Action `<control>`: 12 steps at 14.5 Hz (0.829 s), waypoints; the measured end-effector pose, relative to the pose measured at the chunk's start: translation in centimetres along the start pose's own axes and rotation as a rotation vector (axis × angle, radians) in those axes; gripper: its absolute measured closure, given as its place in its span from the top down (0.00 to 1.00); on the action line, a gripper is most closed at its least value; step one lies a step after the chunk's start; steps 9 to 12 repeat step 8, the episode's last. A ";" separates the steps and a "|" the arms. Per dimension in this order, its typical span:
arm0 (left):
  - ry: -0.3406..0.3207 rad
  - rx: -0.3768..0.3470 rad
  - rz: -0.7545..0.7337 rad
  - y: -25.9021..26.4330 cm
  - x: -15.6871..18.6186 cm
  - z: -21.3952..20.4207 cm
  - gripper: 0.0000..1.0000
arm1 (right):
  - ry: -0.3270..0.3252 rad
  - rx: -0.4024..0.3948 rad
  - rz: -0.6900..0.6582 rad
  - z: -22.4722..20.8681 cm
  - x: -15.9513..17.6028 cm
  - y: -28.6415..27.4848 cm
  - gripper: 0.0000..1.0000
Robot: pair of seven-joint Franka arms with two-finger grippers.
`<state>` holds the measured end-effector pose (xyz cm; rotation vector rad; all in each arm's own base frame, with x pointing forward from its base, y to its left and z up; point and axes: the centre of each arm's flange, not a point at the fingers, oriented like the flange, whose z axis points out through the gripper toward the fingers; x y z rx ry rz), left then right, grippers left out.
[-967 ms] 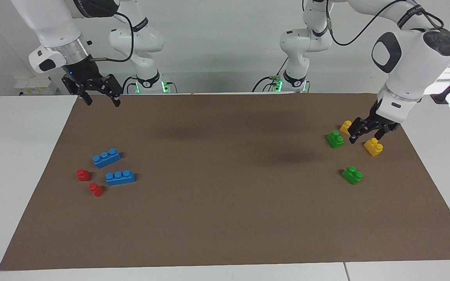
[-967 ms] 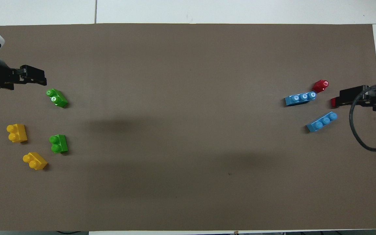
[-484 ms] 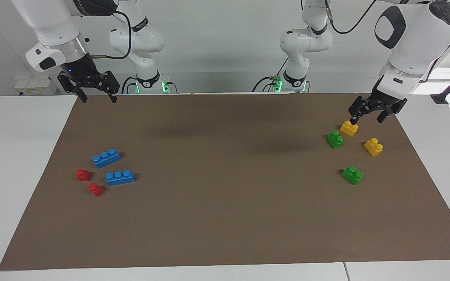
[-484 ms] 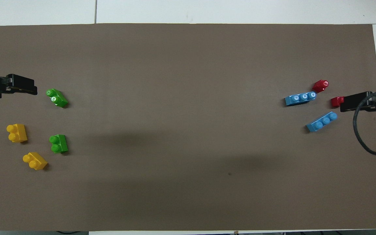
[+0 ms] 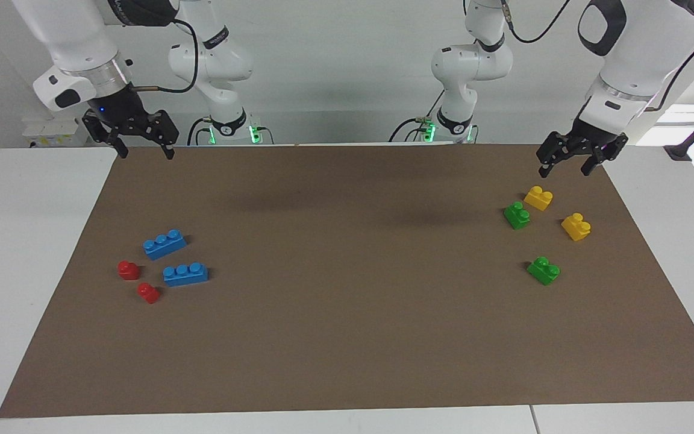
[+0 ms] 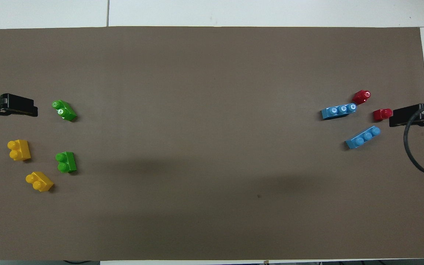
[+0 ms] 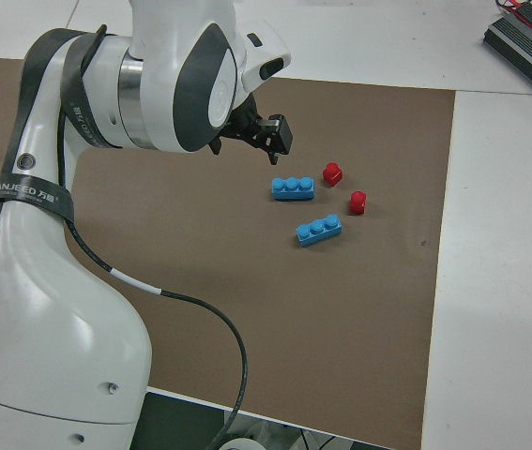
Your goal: Remove green block with left arm and hold with right
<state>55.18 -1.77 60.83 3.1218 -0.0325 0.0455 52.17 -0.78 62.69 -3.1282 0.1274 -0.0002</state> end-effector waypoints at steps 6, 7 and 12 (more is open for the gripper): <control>-0.021 0.000 0.000 0.0 -0.2 0.2 1.00 | -0.007 -0.001 -0.012 0.1 -0.1 0.0 1.00; -0.021 0.000 0.000 0.0 -0.2 0.2 1.00 | -0.008 -0.001 -0.016 0.2 -0.1 0.0 1.00; -0.021 0.000 0.000 0.0 -0.2 0.2 1.00 | -0.009 -0.001 -0.017 0.2 -0.1 0.1 1.00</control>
